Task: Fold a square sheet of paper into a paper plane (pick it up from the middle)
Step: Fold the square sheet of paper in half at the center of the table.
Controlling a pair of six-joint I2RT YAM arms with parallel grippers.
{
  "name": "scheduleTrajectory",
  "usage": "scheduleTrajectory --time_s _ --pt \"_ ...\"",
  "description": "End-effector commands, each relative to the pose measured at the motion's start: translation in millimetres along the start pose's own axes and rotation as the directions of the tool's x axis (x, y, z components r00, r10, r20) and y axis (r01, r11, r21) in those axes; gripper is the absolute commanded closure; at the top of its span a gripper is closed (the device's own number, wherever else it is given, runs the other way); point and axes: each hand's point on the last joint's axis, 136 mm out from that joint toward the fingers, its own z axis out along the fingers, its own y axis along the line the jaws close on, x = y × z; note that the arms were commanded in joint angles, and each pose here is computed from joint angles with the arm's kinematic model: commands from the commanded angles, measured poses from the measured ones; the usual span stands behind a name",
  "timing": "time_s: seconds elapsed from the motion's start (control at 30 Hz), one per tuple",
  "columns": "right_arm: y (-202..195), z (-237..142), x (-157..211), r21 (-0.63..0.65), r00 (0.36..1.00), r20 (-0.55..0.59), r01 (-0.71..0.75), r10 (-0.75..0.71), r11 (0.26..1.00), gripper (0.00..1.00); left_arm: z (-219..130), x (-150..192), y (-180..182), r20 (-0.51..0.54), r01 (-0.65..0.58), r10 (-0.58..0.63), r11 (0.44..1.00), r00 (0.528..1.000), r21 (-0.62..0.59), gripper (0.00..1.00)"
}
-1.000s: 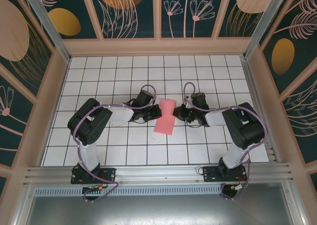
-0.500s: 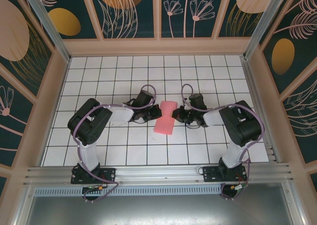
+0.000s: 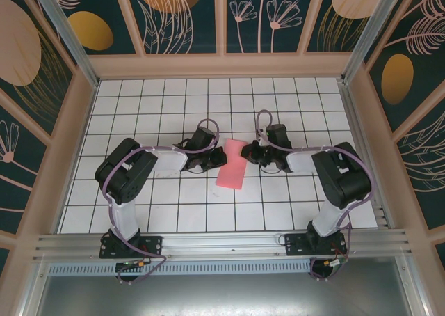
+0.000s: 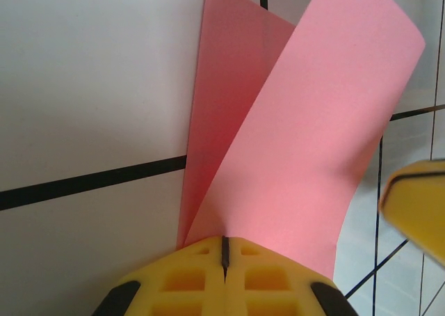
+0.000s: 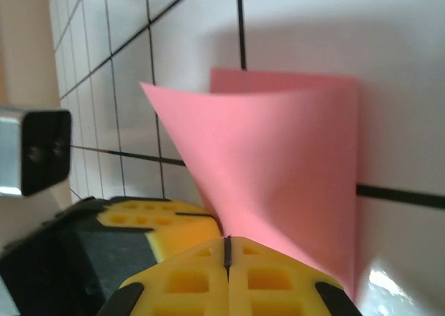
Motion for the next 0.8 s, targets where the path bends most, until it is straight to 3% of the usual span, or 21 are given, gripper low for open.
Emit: scheduleTrajectory --time_s 0.0,0.37,0.6,0.77 --pt "3.8 2.3 -4.5 -0.014 0.999 -0.015 0.03 -0.03 0.999 1.0 8.9 38.6 51.4 -0.112 0.027 -0.047 0.985 0.993 -0.17 1.0" --pt "-54.9 15.2 13.5 0.138 0.996 -0.068 -0.049 0.059 0.989 1.0 8.4 40.0 53.3 -0.113 0.025 -0.046 0.984 0.993 -0.177 1.0" --pt "-4.8 4.7 -14.7 0.041 0.999 -0.038 0.029 -0.028 0.999 1.0 8.0 40.5 54.0 -0.113 0.024 -0.045 0.983 0.993 -0.179 1.0" --pt "-1.4 4.3 -27.5 0.02 0.999 -0.027 0.031 -0.03 0.999 1.0 7.9 40.7 54.4 -0.113 0.026 -0.047 0.983 0.992 -0.18 1.0"
